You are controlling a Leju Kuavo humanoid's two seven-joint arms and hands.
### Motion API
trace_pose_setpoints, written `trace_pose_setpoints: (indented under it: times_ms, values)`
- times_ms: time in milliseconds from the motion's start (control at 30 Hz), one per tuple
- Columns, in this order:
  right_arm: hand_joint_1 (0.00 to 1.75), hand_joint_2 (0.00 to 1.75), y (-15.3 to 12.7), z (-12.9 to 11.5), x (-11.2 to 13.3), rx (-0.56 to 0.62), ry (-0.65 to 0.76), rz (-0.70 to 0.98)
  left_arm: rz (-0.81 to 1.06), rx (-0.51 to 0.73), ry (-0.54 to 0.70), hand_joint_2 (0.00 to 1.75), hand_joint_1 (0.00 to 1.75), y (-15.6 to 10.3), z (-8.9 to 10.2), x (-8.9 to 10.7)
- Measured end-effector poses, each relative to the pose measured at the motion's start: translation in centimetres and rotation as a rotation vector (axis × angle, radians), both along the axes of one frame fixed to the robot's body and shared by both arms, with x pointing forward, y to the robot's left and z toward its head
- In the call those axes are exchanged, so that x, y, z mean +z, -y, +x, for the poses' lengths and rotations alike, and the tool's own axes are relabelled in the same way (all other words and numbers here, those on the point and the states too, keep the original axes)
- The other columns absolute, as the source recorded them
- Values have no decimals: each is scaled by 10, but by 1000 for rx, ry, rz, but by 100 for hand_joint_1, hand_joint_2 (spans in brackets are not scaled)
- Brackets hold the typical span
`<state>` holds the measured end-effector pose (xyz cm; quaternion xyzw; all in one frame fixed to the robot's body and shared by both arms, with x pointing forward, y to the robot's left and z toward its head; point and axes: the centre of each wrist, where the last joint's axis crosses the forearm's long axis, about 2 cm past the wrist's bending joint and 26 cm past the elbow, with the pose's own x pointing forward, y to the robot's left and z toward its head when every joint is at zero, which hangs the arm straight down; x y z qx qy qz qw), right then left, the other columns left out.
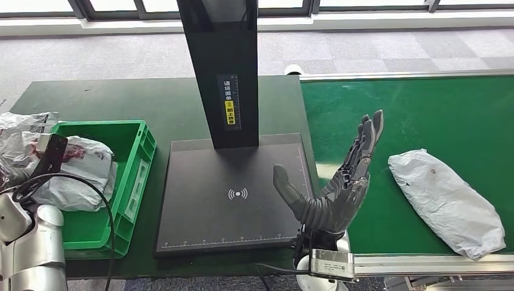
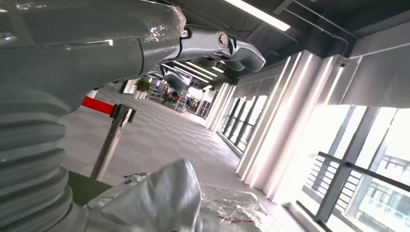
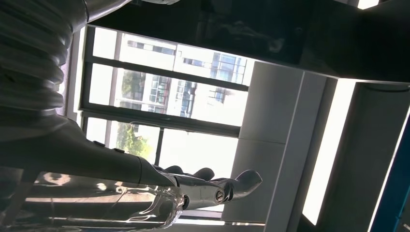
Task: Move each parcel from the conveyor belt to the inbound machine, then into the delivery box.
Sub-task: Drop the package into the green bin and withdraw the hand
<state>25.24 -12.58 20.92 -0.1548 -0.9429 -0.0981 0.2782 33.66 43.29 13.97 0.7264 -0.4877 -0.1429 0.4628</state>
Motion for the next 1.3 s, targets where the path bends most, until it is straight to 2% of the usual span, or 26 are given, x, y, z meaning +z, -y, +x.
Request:
trace_pose_setpoints:
  times_ms: [167,267,367,433,567,700,800,900,1000,1133,1233,1300]
  values:
    - [0,175,1,0,-1,-2,-3,2,67,-123,85,175,0,-1,-5,12]
    - [0,175,2,1,-1,-6,-6,1,115,-221,243,175,0,-6,-15,22]
    - [0,175,8,2,-5,-29,-22,4,67,-202,420,175,0,-4,-25,28]
    - [0,175,15,3,-10,-56,-43,15,24,-187,480,175,0,2,-28,29]
    - [0,175,27,4,-18,-101,-79,31,-1,-181,517,175,0,9,-38,26]
    - [0,175,33,5,-24,-128,-103,26,16,-196,493,175,0,21,-37,27]
    - [0,175,40,7,-33,-164,-128,-18,-33,-212,543,175,0,32,-35,27]
    - [0,175,52,16,-52,-233,-188,-130,-157,-285,625,175,0,55,-31,20]
    - [0,175,78,27,-76,-342,-275,-287,-345,-464,661,175,0,97,-28,7]
    - [0,175,117,30,-103,-485,-405,-398,-573,-709,623,175,0,159,-36,-10]
    - [0,175,133,28,-115,-544,-493,-421,-685,-838,593,175,0,189,-42,-14]
    - [0,175,143,27,-118,-612,-597,-505,-799,-960,557,175,0,206,-47,-18]
